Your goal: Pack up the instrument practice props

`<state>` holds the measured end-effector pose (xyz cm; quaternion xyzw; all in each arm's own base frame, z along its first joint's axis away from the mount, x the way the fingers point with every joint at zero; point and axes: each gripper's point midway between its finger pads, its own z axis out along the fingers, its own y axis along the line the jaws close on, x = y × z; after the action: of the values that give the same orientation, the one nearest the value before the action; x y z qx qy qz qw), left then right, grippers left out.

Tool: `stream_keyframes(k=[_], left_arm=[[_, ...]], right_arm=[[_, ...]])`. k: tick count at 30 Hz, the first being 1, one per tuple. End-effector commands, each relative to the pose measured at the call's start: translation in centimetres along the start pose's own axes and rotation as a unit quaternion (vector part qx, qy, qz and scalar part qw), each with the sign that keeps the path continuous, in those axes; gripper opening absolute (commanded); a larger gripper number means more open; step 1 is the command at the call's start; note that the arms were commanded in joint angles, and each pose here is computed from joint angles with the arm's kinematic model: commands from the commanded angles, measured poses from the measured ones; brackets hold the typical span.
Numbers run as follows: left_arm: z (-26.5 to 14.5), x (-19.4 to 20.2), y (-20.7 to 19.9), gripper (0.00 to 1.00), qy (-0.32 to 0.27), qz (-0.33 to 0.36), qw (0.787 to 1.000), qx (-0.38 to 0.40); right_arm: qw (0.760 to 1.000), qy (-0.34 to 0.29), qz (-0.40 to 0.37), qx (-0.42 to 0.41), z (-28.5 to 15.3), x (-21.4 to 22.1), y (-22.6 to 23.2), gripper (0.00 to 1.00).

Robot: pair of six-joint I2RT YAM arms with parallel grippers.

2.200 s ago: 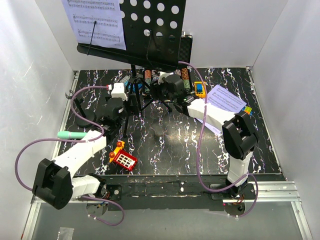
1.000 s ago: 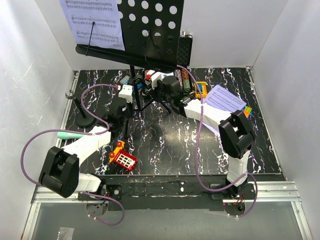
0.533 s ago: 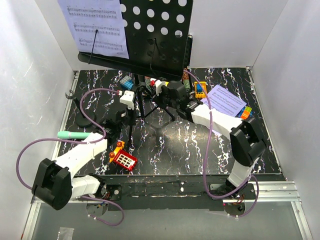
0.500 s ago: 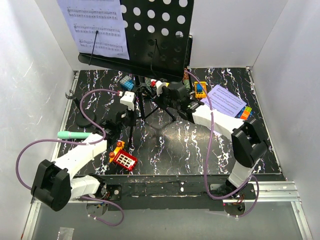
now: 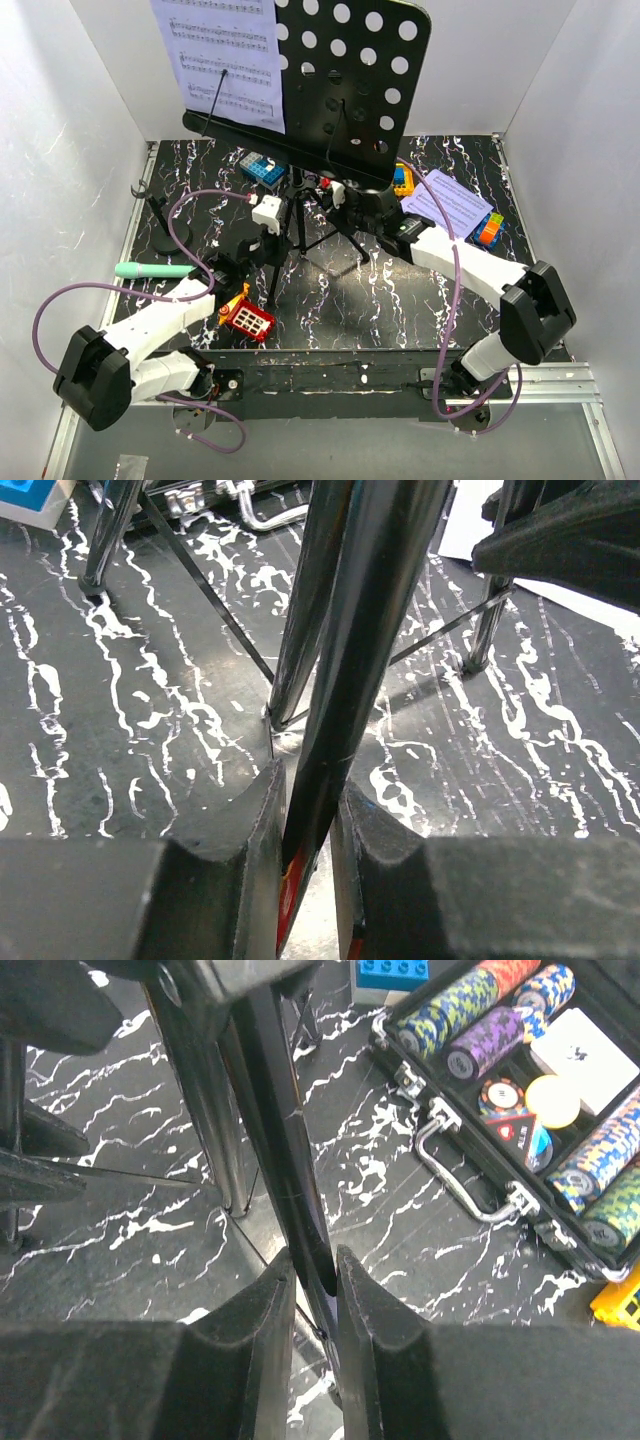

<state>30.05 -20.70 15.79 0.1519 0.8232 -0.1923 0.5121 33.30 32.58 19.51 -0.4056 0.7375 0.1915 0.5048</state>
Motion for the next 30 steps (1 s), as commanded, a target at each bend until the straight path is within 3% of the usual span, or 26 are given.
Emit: stream_keyframes(k=[1, 11, 20, 24, 30], left_arm=[[-0.6, -2.1, -3.4, 0.0, -0.049, -0.089, 0.993, 0.051], [0.1, -0.4, -7.6, 0.0, -0.045, -0.096, 0.991, 0.085], [1.2, 0.3, -8.0, 0.0, -0.043, -0.103, 0.99, 0.083], [1.0, 0.2, -7.6, 0.03, -0.039, -0.103, 0.991, 0.071], [0.3, -0.7, -7.2, 0.29, -0.047, -0.099, 0.992, 0.063]], right_arm=[[0.999, 0.024, 0.027, -0.028, -2.6, 1.2, 1.8, 0.01], [0.998, 0.057, 0.037, -0.008, -4.7, 4.5, 0.6, 0.01], [0.993, 0.09, 0.072, 0.008, -3.5, 7.2, -0.6, 0.01], [0.992, 0.087, 0.09, 0.005, -3.7, 6.3, -0.5, 0.29], [0.992, 0.066, 0.105, 0.007, -4.7, 4.8, -0.4, 0.49]])
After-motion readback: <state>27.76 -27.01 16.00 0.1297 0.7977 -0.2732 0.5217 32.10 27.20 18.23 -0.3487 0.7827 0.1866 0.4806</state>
